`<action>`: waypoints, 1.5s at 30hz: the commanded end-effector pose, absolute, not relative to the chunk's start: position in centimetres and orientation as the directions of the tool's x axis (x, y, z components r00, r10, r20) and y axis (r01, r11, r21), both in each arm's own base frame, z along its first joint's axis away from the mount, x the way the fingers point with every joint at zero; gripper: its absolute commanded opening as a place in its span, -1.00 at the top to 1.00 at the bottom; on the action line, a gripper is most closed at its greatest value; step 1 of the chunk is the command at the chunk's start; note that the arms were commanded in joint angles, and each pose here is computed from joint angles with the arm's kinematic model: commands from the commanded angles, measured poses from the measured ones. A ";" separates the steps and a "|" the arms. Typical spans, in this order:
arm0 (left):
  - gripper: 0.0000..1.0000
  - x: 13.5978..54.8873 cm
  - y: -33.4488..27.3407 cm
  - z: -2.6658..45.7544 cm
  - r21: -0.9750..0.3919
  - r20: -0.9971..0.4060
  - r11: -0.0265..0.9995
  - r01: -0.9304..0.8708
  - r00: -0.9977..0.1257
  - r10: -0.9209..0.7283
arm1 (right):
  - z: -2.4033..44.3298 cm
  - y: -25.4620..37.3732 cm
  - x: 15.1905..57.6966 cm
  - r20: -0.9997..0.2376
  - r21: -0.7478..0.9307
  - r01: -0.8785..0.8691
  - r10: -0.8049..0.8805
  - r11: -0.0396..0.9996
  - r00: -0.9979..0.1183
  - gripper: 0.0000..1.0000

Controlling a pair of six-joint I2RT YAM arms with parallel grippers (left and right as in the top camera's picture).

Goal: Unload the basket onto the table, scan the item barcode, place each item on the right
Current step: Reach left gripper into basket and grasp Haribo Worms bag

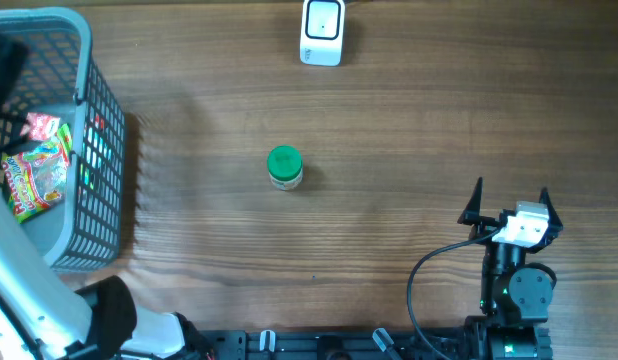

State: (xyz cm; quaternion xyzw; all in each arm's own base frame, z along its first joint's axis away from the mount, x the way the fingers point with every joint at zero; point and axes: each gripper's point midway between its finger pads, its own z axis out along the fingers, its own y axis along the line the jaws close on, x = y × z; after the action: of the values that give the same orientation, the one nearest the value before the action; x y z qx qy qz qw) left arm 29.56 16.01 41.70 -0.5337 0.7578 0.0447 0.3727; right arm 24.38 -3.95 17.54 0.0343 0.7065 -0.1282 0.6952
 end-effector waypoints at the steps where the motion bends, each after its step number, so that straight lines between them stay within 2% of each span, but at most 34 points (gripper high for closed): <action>1: -1.00 27.7 19.8 40.0 -0.290 -0.581 0.290 -0.912 -0.073 -0.810 | 17.5 -3.6 24.5 -0.990 -0.143 0.209 -0.140 0.967 -0.033 -1.00; 3: -1.00 27.2 20.9 38.5 -0.271 -0.550 0.235 -0.933 -0.051 -0.834 | 17.5 -3.6 24.5 -0.990 -0.143 0.209 -0.139 0.967 -0.033 -0.99; 9: -1.00 26.7 23.6 31.2 -0.197 -0.392 -0.065 -0.978 0.139 -0.909 | 17.5 -3.6 24.5 -0.990 -0.143 0.209 -0.139 0.967 -0.033 -0.99; 16: -1.00 28.4 25.6 21.5 -0.151 -0.277 -0.247 -0.957 0.281 -0.919 | 17.5 -3.6 24.5 -0.990 -0.143 0.209 -0.140 0.967 -0.033 -1.00; 20: -1.00 29.5 26.8 16.5 -0.172 -0.256 -0.284 -0.943 0.321 -0.912 | 17.5 -3.6 24.5 -0.990 -0.143 0.209 -0.139 0.967 -0.033 -1.00; 28: -1.00 31.2 28.5 10.3 -0.241 -0.275 -0.287 -0.927 0.349 -0.896 | 17.5 -3.6 24.5 -0.990 -0.143 0.209 -0.139 0.967 -0.033 -0.99; 37: -1.00 31.4 29.2 2.5 -0.152 -0.247 -0.308 -0.939 0.338 -0.908 | 17.5 -3.6 24.5 -0.990 -0.143 0.209 -0.139 0.967 -0.033 -0.99; 38: -0.95 31.3 29.1 1.7 -0.135 -0.242 -0.310 -0.941 0.334 -0.911 | 17.5 -3.6 24.5 -0.990 -0.143 0.209 -0.139 0.967 -0.033 -1.00; 39: -0.54 31.0 28.9 0.8 -0.109 -0.234 -0.305 -0.946 0.323 -0.917 | 17.5 -3.6 24.5 -0.990 -0.143 0.209 -0.139 0.967 -0.033 -0.99; 40: 0.01 30.6 28.6 0.0 -0.077 -0.223 -0.300 -0.951 0.310 -0.924 | 17.5 -3.6 24.5 -0.990 -0.143 0.209 -0.139 0.967 -0.033 -1.00; 41: 0.44 30.3 28.3 -0.3 -0.059 -0.217 -0.301 -0.952 0.306 -0.927 | 17.5 -3.6 24.5 -0.990 -0.143 0.209 -0.139 0.967 -0.033 -0.99; 42: 0.78 29.9 28.0 -0.5 -0.040 -0.207 -0.301 -0.953 0.303 -0.930 | 17.5 -3.6 24.5 -0.990 -0.143 0.209 -0.139 0.967 -0.033 -0.99; 43: 0.92 29.8 27.9 -0.4 -0.033 -0.204 -0.302 -0.953 0.302 -0.931 | 17.5 -3.6 24.5 -0.990 -0.143 0.209 -0.139 0.967 -0.033 -0.99; 45: 0.92 30.1 28.0 0.8 -0.052 -0.207 -0.279 -0.959 0.284 -0.936 | 17.5 -3.6 24.5 -0.990 -0.143 0.209 -0.139 0.967 -0.033 -0.99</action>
State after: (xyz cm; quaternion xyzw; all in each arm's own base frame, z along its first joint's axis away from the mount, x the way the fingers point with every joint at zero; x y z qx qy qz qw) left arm 31.28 29.13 2.91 -0.8018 0.5796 0.0683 0.1286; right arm 24.38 -3.95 17.54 0.0333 0.7065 -0.1291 0.6950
